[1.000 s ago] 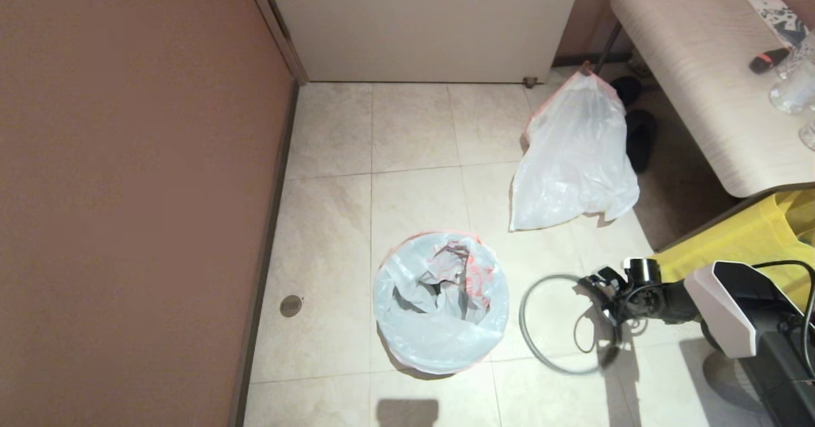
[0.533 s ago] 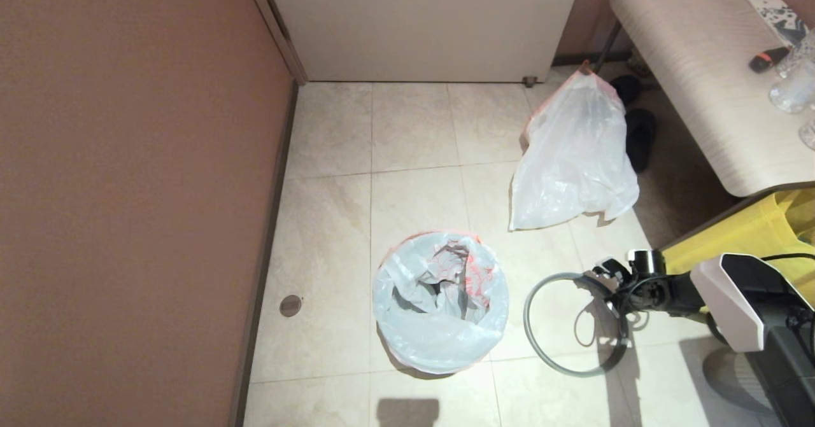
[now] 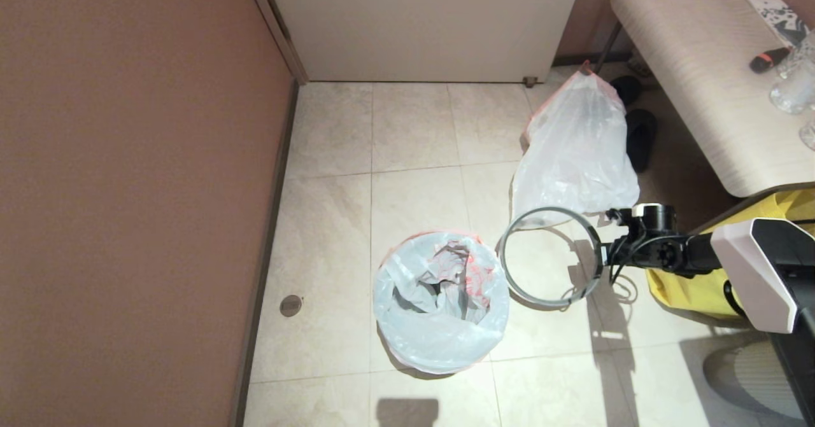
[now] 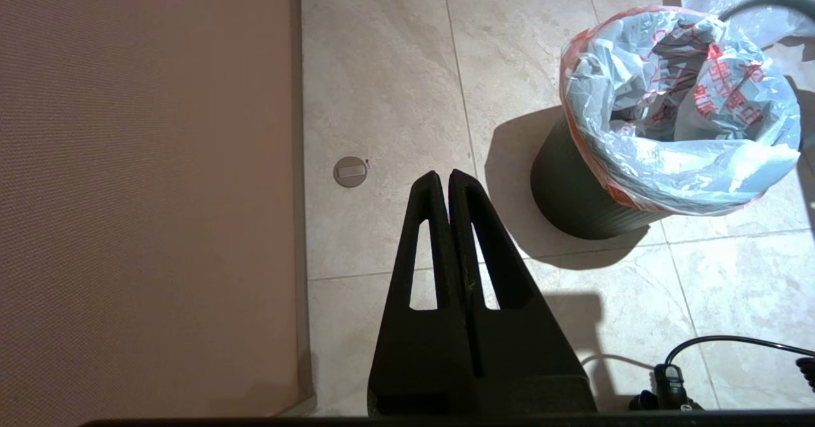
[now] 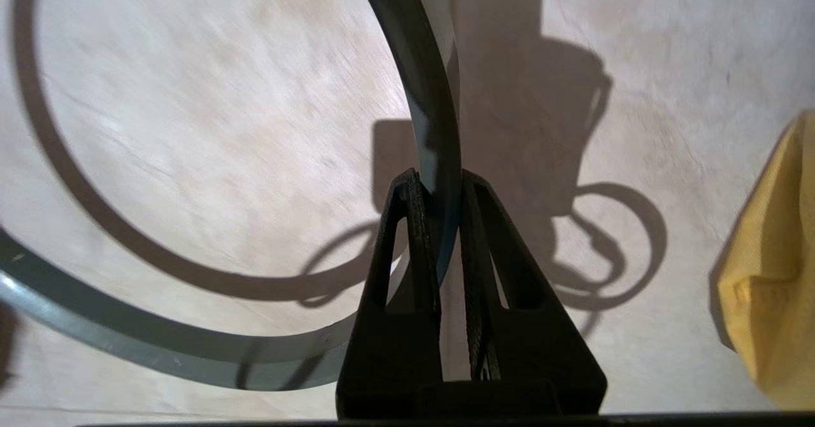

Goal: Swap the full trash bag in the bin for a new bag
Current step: Place the trash can ring on the trash can

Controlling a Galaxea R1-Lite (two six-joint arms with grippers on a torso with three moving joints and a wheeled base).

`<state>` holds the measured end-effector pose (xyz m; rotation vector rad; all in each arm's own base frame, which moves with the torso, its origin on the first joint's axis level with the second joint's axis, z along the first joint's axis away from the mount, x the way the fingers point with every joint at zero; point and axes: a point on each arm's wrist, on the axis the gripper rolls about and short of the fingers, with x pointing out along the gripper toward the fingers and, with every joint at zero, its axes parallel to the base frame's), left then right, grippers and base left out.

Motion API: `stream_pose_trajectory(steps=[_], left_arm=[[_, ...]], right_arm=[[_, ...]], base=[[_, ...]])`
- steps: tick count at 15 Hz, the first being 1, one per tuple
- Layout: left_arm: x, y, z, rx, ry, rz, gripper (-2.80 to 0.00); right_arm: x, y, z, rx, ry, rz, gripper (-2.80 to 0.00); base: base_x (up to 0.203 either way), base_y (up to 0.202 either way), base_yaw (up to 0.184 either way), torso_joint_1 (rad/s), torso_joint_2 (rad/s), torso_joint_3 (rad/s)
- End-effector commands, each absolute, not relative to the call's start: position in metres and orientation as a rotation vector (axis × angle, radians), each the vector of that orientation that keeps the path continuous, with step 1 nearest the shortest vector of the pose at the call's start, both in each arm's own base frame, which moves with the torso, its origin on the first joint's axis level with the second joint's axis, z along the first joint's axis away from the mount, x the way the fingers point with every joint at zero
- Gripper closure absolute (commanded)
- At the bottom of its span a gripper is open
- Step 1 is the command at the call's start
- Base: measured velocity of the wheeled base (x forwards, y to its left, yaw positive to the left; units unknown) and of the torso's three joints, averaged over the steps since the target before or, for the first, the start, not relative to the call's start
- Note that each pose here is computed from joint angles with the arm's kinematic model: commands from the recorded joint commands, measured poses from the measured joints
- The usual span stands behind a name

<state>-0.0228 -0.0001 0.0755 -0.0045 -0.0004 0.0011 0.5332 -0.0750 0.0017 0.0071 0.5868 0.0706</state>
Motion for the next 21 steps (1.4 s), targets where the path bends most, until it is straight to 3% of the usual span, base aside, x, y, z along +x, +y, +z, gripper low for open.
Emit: stream_pose_trajectory(steps=[1,9,15,21], left_arm=[[-0.023,0.0,0.075,-0.005,0.0,0.002,0.0],[-0.023,0.0,0.075,-0.005,0.0,0.002,0.0],[-0.023,0.0,0.075,-0.005,0.0,0.002,0.0],[-0.023,0.0,0.076,-0.005,0.001,0.002,0.0]], right_arm=[[0.53,-0.077,0.053,0.011,0.49,0.052,0.0],[0.49,-0.071,0.206,0.238,0.239,0.025,0.0],[0.457,-0.025,0.231,0.298,0.466,0.245,0.0],[0.439,0.034,0.201,0.079,0.758,0.42,0.0]], base=[[0.0,0.0,0.0,0.0,0.0,0.0],[0.0,0.0,0.0,0.0,0.0,0.0],[0.0,0.0,0.0,0.0,0.0,0.0],[0.0,0.0,0.0,0.0,0.0,0.0]])
